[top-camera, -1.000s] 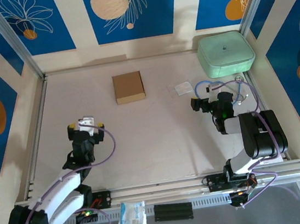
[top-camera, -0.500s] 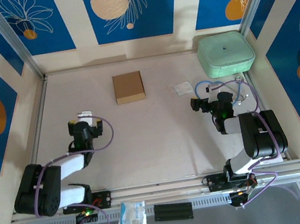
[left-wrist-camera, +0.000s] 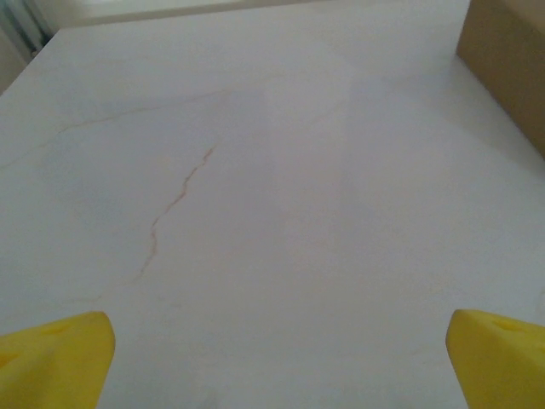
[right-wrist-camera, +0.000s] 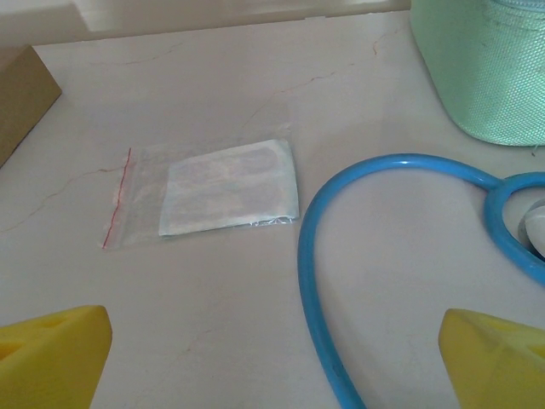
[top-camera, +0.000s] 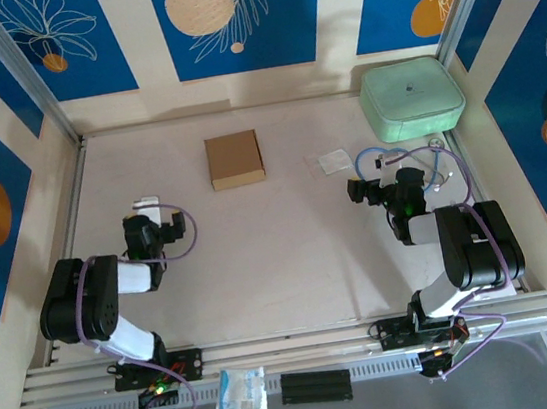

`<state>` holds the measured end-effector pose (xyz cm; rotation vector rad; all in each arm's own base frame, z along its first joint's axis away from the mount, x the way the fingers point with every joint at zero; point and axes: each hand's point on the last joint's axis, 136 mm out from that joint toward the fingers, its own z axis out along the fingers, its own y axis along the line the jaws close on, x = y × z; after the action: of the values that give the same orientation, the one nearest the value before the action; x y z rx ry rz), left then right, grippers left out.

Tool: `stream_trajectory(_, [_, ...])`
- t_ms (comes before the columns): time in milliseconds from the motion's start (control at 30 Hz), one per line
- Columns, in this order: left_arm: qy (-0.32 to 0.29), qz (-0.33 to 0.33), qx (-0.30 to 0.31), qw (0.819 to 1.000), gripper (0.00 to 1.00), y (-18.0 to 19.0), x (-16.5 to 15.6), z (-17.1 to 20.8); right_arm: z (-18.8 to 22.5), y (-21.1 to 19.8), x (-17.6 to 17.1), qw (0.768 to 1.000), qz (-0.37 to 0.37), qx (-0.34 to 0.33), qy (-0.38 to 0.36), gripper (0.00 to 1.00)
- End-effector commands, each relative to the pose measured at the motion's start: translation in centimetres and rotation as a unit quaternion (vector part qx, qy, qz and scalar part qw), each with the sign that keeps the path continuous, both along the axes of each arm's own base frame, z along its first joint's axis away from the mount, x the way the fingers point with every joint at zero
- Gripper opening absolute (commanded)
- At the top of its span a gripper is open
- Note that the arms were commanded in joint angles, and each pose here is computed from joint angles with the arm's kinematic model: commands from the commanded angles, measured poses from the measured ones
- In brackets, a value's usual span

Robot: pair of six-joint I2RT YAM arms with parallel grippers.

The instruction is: Fold the paper box

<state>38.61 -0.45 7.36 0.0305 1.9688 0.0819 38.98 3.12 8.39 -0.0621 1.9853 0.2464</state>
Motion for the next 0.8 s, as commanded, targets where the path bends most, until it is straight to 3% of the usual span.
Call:
stream_trajectory(0, [-0.039, -0.017, -0.015, 0.999, 0.99, -0.58, 0.88, 1.91, 1.03, 0.25, 0.57, 1.0, 0.003, 0.003, -0.014, 0.99])
stream_trajectory(767, [-0.042, -0.018, -0.014, 0.999, 0.99, -0.61, 0.83, 1.99, 0.88, 0.27, 0.63, 1.0, 0.003, 0.003, -0.01, 0.99])
